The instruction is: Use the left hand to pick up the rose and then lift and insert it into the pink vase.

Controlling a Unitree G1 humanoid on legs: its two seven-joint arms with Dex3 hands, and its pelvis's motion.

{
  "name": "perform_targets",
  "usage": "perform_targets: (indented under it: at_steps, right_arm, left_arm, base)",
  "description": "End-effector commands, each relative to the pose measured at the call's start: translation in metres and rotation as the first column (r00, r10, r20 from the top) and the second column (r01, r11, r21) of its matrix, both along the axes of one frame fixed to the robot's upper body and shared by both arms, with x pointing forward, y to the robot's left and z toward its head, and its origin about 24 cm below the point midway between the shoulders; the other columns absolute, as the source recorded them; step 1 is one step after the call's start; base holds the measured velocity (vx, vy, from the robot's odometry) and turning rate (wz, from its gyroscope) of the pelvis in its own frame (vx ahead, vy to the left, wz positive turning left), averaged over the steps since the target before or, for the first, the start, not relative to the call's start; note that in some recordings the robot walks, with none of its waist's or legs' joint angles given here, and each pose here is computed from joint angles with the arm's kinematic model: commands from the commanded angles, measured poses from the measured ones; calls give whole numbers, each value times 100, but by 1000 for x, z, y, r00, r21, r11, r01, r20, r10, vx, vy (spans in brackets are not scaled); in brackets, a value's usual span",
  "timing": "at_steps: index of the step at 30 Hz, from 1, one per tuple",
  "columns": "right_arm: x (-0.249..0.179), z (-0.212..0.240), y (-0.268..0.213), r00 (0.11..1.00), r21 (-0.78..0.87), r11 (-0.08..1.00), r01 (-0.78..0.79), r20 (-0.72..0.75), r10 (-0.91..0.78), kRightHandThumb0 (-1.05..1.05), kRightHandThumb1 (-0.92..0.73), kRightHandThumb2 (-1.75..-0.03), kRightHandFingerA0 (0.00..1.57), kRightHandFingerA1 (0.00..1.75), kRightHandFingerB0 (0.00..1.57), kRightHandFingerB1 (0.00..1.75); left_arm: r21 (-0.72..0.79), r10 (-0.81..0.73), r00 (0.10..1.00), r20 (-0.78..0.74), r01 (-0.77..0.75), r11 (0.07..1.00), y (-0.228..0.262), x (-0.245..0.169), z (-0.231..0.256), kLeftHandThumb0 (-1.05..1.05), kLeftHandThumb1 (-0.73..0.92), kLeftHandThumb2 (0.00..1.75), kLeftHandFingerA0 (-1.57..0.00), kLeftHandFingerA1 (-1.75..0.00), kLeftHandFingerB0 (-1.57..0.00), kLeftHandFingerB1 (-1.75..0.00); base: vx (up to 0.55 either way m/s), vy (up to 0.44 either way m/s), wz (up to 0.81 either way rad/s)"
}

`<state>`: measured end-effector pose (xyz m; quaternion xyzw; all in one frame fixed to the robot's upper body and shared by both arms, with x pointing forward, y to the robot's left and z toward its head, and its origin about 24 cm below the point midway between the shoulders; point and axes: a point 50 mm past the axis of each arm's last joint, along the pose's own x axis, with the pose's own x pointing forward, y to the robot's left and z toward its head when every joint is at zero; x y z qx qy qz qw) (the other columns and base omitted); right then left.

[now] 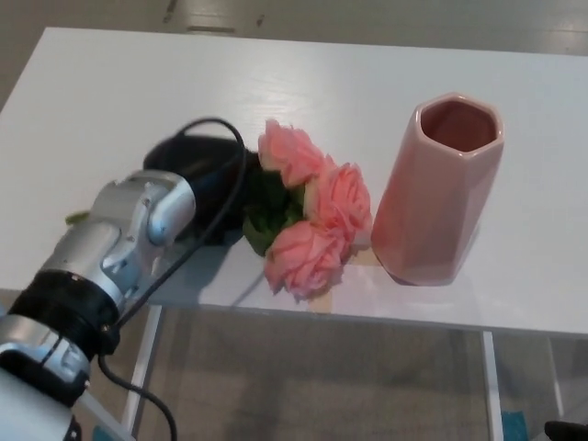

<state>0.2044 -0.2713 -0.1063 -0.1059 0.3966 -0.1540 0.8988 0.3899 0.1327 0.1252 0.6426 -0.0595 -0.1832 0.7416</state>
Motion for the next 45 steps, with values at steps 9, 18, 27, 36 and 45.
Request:
perform_targets:
  at_steps: [9,18,27,36,45]
  right_arm:
    - [-2,-1,-1,1000,1,1000,-9,-4,9,-33,-64,-59,67,50,57,44]
    - [-3,-1,-3,1000,-1,1000,-5,-6,5,-33,-65,-59,69,50,58,45]
    - [-3,-1,-2,1000,5,1000,-1,-5,1,-34,-65,-59,70,50,60,45]
    - [-3,0,-3,1000,7,1000,2,-6,-2,-32,-65,-58,70,50,60,45]
    - [-2,-1,-3,1000,-2,1000,-8,-10,8,-34,-65,-59,70,50,60,45]
  left_arm:
    - [-419,75,994,80,-35,907,4,18,77,-26,78,66,-69,-150,-77,-97]
    - [-720,37,999,25,-8,694,-6,18,123,-20,82,64,-78,-141,-75,-99]
    - [-921,-88,994,-61,-22,389,-18,14,163,-19,84,65,-96,-140,-72,-106]
    - [-974,-242,968,-68,-12,225,-38,8,193,-19,80,67,-100,-140,-77,-104]
    - [-983,-309,946,-98,-43,180,-57,1,213,-20,79,64,-105,-142,-84,-79]
  base:
    - [0,0,0]
    - [0,0,0]
    - [0,0,0]
    - [0,0,0]
    - [0,0,0]
